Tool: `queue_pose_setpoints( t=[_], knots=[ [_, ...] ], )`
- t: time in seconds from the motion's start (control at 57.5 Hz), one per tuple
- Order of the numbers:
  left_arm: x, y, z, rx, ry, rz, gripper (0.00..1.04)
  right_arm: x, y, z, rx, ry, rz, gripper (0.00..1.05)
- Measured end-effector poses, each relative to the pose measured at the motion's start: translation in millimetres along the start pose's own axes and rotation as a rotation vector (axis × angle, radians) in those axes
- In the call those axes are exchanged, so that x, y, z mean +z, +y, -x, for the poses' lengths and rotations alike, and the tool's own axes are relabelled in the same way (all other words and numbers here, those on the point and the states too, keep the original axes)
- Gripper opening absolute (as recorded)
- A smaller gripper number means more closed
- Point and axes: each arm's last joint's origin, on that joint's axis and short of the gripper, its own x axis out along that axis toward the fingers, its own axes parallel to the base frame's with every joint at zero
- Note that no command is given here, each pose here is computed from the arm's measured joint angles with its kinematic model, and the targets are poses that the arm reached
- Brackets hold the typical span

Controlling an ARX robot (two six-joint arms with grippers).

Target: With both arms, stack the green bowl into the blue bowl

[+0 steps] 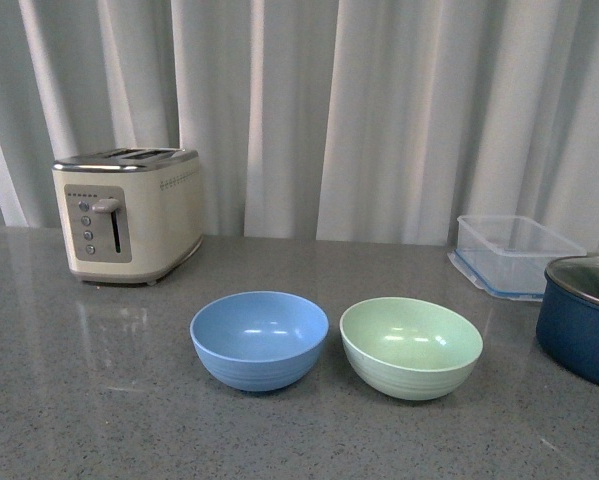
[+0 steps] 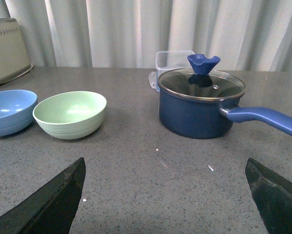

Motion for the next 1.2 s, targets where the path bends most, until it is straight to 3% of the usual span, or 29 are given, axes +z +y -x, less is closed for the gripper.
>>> queue_pose_setpoints(
  t=[1.095,1.199],
  knots=[
    [-1.8,0.0,30.4,0.000,0.002,0.000,0.04,0.0,0.0,0.0,0.000,0.000,0.000,0.95],
    [-1.8,0.0,30.4,0.000,0.002,0.000,0.21,0.0,0.0,0.0,0.000,0.000,0.000,0.95]
  ],
)
